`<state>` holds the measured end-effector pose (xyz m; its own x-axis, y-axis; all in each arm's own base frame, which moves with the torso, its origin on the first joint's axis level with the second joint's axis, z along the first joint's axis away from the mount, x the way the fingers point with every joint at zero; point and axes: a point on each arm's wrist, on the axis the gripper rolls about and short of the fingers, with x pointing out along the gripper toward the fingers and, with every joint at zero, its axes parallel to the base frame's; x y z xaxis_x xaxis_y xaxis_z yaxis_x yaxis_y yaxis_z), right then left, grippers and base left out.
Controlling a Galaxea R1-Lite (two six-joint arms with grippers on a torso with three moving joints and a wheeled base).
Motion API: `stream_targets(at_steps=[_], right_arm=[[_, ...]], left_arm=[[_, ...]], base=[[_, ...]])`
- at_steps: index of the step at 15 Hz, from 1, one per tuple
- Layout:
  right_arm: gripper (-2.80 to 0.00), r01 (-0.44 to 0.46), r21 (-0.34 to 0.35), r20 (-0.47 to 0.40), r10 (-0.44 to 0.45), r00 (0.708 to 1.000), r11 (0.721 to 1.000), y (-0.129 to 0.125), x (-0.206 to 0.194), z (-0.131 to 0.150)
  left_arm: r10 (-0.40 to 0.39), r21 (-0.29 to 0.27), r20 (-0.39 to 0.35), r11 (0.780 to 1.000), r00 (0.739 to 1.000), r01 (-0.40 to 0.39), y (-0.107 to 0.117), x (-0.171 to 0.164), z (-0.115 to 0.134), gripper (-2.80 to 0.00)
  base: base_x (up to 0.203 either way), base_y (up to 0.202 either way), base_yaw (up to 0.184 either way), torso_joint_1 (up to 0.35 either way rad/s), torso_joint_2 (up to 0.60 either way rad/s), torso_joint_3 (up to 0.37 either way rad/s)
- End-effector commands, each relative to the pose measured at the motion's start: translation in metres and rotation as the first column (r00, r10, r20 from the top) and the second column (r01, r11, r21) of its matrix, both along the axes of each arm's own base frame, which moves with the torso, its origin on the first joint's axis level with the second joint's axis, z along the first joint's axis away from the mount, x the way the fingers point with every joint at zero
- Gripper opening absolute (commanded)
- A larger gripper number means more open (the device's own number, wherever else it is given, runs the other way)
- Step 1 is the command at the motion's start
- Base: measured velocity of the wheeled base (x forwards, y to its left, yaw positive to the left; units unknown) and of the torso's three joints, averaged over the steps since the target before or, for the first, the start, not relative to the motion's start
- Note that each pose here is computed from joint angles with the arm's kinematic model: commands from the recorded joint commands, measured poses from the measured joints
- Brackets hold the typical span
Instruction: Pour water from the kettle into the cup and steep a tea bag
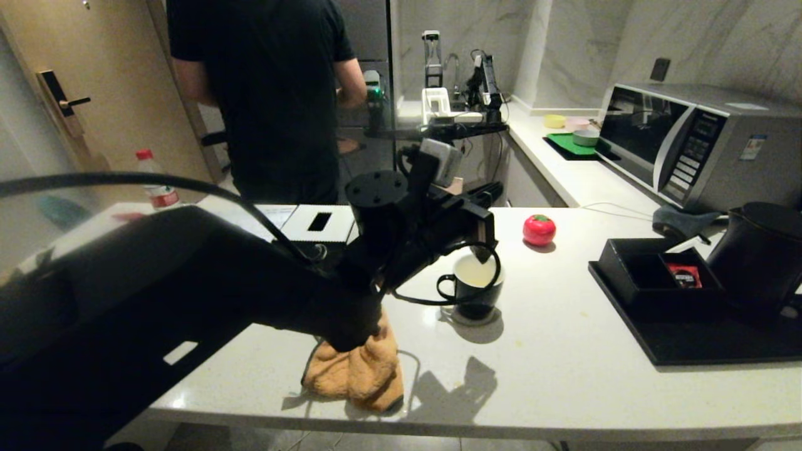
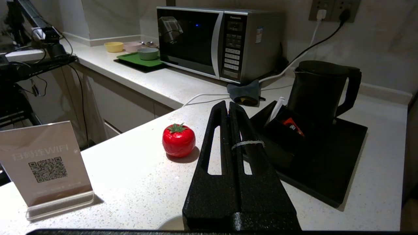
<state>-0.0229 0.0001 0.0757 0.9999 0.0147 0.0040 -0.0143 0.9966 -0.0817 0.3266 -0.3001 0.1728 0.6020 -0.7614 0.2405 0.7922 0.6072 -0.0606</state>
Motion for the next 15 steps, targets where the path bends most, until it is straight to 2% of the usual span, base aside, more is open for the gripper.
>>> stream_targets(at_steps=[1, 5, 15], right_arm=[[-2.80, -0.001, -0.001, -0.001, 0.001, 1.000, 1.000, 0.000, 0.000, 0.000], [-2.80, -0.001, -0.001, -0.001, 0.001, 1.000, 1.000, 0.000, 0.000, 0.000], [-2.80, 0.001, -0.001, -0.001, -0.001, 1.000, 1.000, 0.000, 0.000, 0.000]], left_arm=[[0.001, 0.005, -0.004, 1.000, 1.000, -0.001, -0.003, 0.005, -0.012, -2.80], [0.004, -0.007, 0.008, 1.000, 1.000, -0.004, -0.008, 0.013, -0.038, -2.80], [0.032, 0.047, -0.051, 0.998, 0.998, -0.030, -0.007, 0.030, -0.086, -2.80]], base=[[0.000, 0.000, 0.000, 0.000, 0.00, 0.000], [0.000, 0.000, 0.000, 0.000, 0.00, 0.000], [0.000, 0.000, 0.000, 0.000, 0.00, 0.000]])
